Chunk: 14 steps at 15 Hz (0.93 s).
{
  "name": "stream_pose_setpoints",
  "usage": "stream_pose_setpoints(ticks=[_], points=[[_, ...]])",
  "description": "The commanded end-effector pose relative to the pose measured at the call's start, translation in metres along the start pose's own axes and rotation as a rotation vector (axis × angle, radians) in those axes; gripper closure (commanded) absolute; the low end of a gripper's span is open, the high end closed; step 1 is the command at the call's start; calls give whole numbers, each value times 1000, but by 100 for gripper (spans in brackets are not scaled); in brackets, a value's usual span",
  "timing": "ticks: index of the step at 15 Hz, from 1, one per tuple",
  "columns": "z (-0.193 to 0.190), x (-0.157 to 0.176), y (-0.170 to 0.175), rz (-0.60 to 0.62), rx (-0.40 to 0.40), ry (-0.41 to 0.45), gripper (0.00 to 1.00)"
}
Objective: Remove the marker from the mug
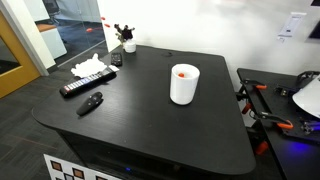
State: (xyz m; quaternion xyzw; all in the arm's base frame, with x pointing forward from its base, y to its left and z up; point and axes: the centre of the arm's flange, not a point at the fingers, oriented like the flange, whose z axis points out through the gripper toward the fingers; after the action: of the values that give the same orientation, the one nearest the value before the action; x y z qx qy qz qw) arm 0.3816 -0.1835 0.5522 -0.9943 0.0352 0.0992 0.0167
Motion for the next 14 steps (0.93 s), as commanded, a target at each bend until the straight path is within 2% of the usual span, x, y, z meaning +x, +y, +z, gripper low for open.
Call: stream_pose_setpoints(ticks=[1,5,9,14], points=[[1,2,-2,-8,-5,-1,0],[6,16,-24,-103,-27,3,0],[15,31,-59,-285,-63,42,0],[31,52,-93,-531,-52,128,0]])
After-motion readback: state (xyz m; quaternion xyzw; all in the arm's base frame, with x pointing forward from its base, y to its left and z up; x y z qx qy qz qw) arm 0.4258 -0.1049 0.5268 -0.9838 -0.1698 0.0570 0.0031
